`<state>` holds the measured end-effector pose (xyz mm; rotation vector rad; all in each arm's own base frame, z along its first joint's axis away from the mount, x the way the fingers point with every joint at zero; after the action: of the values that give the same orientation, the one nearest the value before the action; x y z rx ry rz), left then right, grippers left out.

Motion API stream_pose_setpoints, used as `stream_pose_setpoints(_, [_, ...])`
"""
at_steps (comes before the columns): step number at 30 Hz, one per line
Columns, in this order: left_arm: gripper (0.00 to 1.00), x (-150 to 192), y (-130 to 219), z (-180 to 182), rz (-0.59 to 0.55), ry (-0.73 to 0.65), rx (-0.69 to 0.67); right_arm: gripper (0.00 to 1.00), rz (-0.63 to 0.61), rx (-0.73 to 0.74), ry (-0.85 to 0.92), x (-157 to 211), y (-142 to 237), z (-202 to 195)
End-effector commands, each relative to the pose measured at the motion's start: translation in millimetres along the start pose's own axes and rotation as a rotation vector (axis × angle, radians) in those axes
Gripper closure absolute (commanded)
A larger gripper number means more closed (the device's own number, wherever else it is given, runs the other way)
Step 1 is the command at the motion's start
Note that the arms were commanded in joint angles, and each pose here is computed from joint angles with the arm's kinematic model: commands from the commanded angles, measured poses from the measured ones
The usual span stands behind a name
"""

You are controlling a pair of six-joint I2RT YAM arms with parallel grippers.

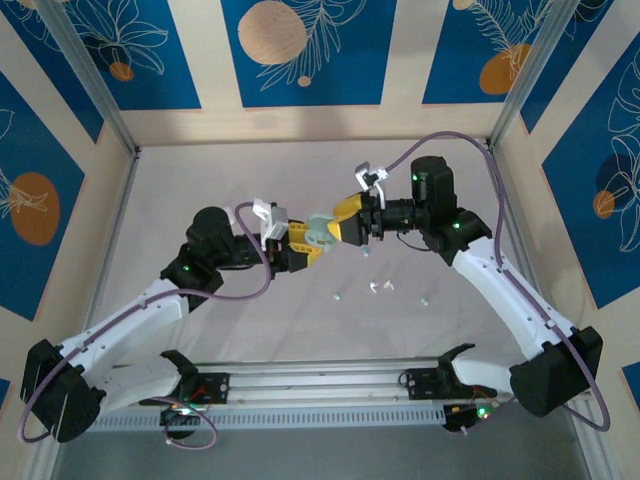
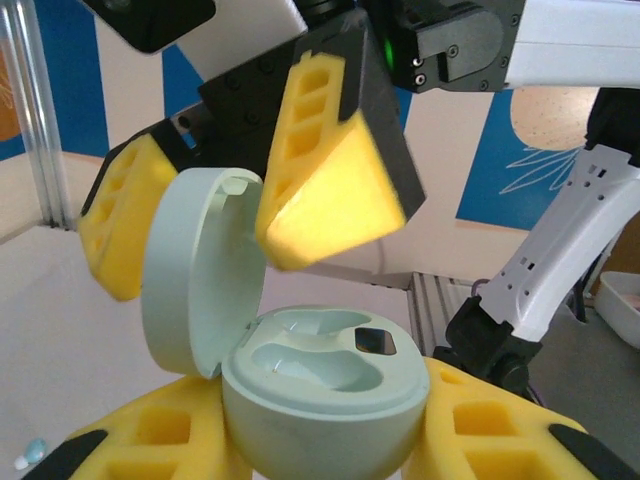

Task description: Insert the wireless bluetooth earbuds into the charging case

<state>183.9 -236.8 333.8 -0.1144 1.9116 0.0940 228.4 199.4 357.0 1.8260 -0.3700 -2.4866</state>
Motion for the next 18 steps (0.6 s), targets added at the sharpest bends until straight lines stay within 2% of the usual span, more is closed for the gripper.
stream_pose_setpoints(1, [0.71, -2.9, 4.2, 0.6, -0.065, -0.017, -0.061, 0.28, -0.035, -0.026, 0.001, -18.4, 11.1, 17.7])
stream_pose_setpoints(4, [0.71, 0.6, 7.9, 4.5, -0.114, -0.014, -0.103, 0.24, -0.052, 0.045, 0.012, -22.3, 21.7, 25.9])
stream_pose_setpoints(8, [0.72, 4.8, 14.6, 8.0, -0.159, -0.011, -0.159, 0.26, -0.043, 0.311, -0.062, -9.2, 42.6, 12.6])
stream_pose_setpoints(10, [0.72, 5.6, 18.9, 7.1, -0.178, -0.013, -0.181, 0.35, -0.012, 0.478, -0.203, 8.8, 55.3, -7.6])
stream_pose_setpoints(13, [0.72, 4.0, 25.8, 3.6, -0.211, -0.012, -0.199, 0.47, 0.069, 0.634, -0.477, 49.9, 72.1, -37.7])
stream_pose_setpoints(16, [0.72, 0.9, 30.2, -1.5, -0.23, -0.002, -0.193, 0.52, 0.197, 0.71, -0.724, 94.9, 78.6, -56.3])
stream_pose_setpoints(18, [0.72, -1.0, 32.4, -5.1, -0.232, 0.002, -0.188, 0.53, 0.286, 0.714, -0.814, 119.8, 75.4, -61.3])
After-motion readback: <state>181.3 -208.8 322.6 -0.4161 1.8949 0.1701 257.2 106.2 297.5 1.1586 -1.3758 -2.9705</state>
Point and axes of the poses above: each hand's point on the last joint's axis, 136 mm out from that joint toward the fingers, its own y axis back along the fingers, its own z axis along the line the jaws close on, x = y × z, the point moved 7 cm from there along y, back along the fingers, and after that the axes turned 13 degrees about y, right-handed, at the moved point
